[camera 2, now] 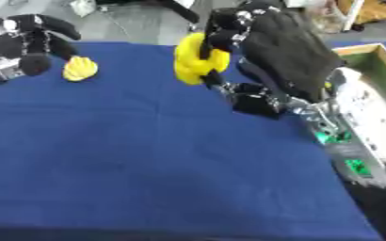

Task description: Pick up the objects with one hand, pass them to the other hand, and then place them into the box on the other side of the table.

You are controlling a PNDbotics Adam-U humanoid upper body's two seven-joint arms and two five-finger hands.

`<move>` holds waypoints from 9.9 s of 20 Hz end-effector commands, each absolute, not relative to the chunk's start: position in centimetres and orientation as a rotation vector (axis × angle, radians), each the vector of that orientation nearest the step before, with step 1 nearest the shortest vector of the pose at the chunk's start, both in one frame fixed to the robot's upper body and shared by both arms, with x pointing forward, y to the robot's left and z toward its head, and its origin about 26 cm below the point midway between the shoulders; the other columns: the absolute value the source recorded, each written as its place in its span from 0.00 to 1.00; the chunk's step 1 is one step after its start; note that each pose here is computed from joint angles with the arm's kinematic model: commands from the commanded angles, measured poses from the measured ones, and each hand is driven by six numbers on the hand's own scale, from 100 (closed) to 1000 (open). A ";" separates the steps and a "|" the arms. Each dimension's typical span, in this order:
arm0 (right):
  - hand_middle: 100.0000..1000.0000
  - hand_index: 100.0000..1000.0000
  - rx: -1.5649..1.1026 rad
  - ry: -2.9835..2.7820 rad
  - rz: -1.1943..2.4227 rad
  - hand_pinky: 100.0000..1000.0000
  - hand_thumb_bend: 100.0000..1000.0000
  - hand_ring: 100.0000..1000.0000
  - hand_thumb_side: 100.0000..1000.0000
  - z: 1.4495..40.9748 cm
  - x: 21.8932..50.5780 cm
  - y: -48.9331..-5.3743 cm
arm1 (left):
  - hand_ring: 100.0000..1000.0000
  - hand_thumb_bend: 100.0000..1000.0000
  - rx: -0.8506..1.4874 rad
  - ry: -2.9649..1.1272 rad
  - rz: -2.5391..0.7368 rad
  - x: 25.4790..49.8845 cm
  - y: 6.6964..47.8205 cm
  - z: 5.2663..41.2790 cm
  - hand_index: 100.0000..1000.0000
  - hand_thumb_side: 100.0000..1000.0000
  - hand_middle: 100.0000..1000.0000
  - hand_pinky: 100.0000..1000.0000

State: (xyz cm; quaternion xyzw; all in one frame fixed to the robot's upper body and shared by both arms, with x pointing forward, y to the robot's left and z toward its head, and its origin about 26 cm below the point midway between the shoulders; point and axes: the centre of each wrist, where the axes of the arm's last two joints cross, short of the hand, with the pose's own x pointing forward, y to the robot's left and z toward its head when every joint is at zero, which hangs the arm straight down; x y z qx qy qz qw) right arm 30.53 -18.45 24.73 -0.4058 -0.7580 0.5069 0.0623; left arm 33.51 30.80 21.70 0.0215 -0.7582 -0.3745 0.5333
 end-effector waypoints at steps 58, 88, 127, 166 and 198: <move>0.72 0.72 -0.883 -2.380 0.698 0.72 0.06 0.53 0.26 20.6 32.1 -29.9 | 0.65 0.54 0.886 -1.563 -0.635 35.9 42.2 20.5 0.77 0.32 0.65 0.75; 0.71 0.71 -0.407 -2.563 0.932 0.72 0.00 0.51 0.28 21.6 30.5 -22.5 | 0.63 0.50 1.173 -1.155 -0.839 43.6 41.7 16.3 0.74 0.13 0.63 0.77; 0.69 0.69 -0.325 -2.601 0.852 0.71 0.00 0.48 0.31 20.9 30.3 -21.4 | 0.42 0.07 1.426 -1.195 -0.594 43.9 42.6 17.2 0.48 0.03 0.37 0.66; 0.67 0.84 -0.162 -2.695 1.739 0.70 0.11 0.56 0.29 25.9 29.0 -12.3 | 0.39 0.00 -0.248 -1.809 -0.933 32.1 24.6 23.1 0.45 0.21 0.34 0.56; 0.65 0.92 -0.582 -2.556 2.189 0.68 0.21 0.62 0.32 27.5 28.2 -10.0 | 0.41 0.00 -0.368 -1.477 -1.212 33.2 24.0 19.0 0.45 0.21 0.34 0.57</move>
